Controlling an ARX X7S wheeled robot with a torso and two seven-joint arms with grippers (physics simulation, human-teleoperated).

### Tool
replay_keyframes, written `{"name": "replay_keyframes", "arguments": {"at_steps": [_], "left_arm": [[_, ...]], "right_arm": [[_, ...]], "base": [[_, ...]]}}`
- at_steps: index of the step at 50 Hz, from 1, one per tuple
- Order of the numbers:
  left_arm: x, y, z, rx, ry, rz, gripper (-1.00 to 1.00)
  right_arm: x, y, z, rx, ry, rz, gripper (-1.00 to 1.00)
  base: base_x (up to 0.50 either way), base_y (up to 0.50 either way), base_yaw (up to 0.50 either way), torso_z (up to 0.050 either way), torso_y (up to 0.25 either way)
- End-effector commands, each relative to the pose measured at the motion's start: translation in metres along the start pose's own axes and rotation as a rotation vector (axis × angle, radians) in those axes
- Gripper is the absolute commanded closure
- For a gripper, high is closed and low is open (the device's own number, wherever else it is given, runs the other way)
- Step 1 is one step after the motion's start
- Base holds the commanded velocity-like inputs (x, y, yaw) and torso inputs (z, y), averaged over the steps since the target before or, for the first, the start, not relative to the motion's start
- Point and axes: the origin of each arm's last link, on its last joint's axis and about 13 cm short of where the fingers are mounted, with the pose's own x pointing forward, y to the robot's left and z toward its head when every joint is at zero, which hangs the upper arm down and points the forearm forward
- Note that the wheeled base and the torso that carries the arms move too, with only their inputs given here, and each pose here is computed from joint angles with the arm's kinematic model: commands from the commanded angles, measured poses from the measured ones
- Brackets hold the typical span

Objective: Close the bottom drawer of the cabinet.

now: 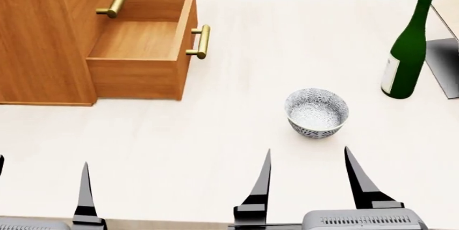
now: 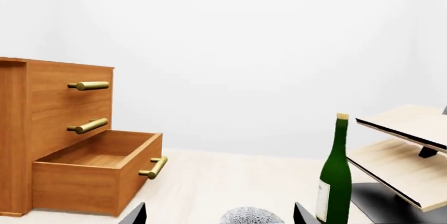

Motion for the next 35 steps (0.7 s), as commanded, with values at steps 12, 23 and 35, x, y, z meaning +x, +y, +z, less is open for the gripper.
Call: {"name": "replay_keyframes", "arguments": {"at_steps": [12,23,35], "left_arm": [[-0.0002,0.0012,0.0014,-0.014,0.000,-0.015,-1.00],[0.0002,0.0001,0.0009,-0.014,0.000,-0.015,-1.00],[0.0001,-0.0009,-0.0009,-0.012,0.003,-0.020,-1.00]], "right_arm": [[0.0001,-0.0046,-0.0028,0.016,-0.003,-0.024,-1.00],[0.0004,-0.0067,-0.0036,0.024,-0.003,-0.034,-1.00],[0.0003,-0.0083,-0.0034,0.030,-0.003,-0.044,-1.00]], "base": [[0.00,0.50,0.00,0.000,0.000],[0.00,0.50,0.00,0.000,0.000],[0.00,0.50,0.00,0.000,0.000]]}}
